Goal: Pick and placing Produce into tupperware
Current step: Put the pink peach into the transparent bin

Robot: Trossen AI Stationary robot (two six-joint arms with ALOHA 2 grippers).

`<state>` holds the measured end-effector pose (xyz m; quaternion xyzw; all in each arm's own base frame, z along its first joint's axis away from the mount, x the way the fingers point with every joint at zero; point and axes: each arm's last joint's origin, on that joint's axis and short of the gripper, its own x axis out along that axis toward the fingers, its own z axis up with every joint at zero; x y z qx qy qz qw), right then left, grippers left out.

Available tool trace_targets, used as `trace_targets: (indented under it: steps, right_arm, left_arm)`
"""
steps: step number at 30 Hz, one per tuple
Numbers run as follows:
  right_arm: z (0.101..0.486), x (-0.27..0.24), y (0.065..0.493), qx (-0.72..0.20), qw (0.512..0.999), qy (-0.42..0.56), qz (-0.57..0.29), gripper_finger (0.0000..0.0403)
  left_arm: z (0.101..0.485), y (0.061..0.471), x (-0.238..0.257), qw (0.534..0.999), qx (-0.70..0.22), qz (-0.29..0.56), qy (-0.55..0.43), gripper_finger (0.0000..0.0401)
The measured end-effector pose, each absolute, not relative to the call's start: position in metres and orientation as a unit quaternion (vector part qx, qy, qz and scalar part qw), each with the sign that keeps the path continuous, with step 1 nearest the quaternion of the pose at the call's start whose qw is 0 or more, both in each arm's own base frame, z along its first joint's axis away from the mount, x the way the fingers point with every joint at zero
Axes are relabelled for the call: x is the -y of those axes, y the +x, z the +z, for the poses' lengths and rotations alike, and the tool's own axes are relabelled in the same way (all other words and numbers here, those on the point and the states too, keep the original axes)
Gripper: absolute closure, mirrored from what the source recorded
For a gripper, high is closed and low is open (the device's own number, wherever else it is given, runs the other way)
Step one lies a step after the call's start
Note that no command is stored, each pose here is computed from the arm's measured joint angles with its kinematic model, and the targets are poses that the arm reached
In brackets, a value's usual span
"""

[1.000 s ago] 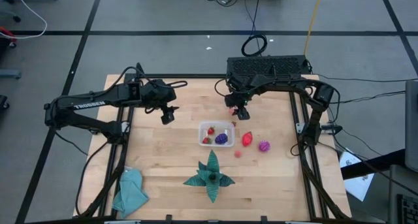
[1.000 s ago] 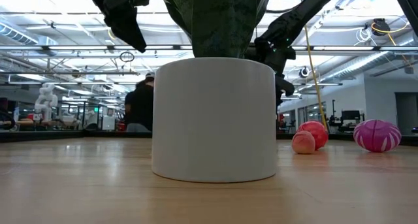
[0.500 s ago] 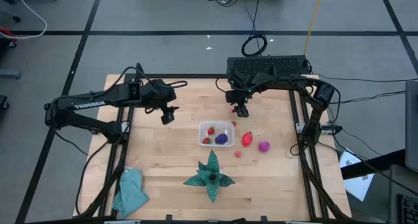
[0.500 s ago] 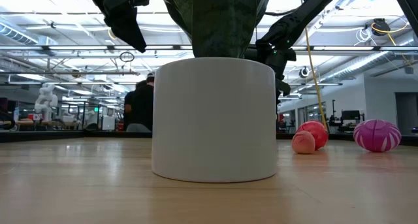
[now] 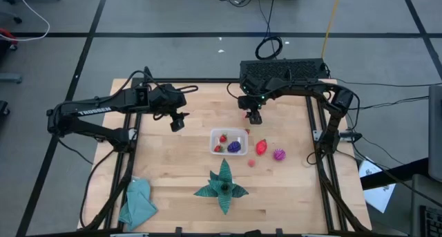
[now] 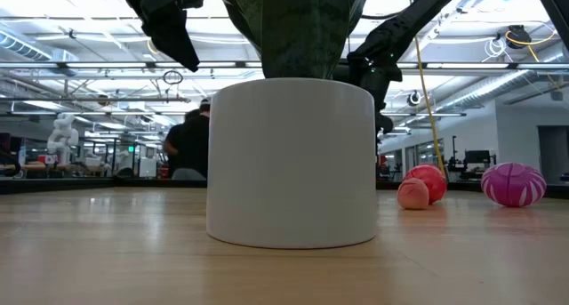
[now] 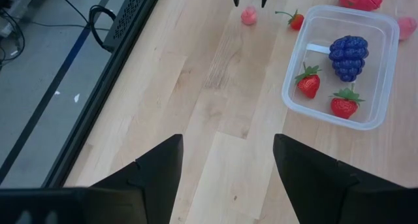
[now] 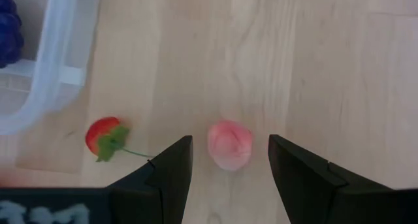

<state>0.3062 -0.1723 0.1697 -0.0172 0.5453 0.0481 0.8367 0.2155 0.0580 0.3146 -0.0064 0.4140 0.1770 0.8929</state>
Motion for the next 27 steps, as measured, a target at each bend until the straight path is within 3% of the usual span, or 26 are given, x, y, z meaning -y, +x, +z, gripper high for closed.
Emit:
trace_targets:
  steps: [27]
  right_arm:
    - [0.1692, 0.1718, 0.3043, -0.554, 0.832, 0.004, 0.039, 0.0203]
  left_arm:
    - [0.3147, 0.2155, -0.0580, 0.893, -0.414, 0.178, -0.008, 0.0157]
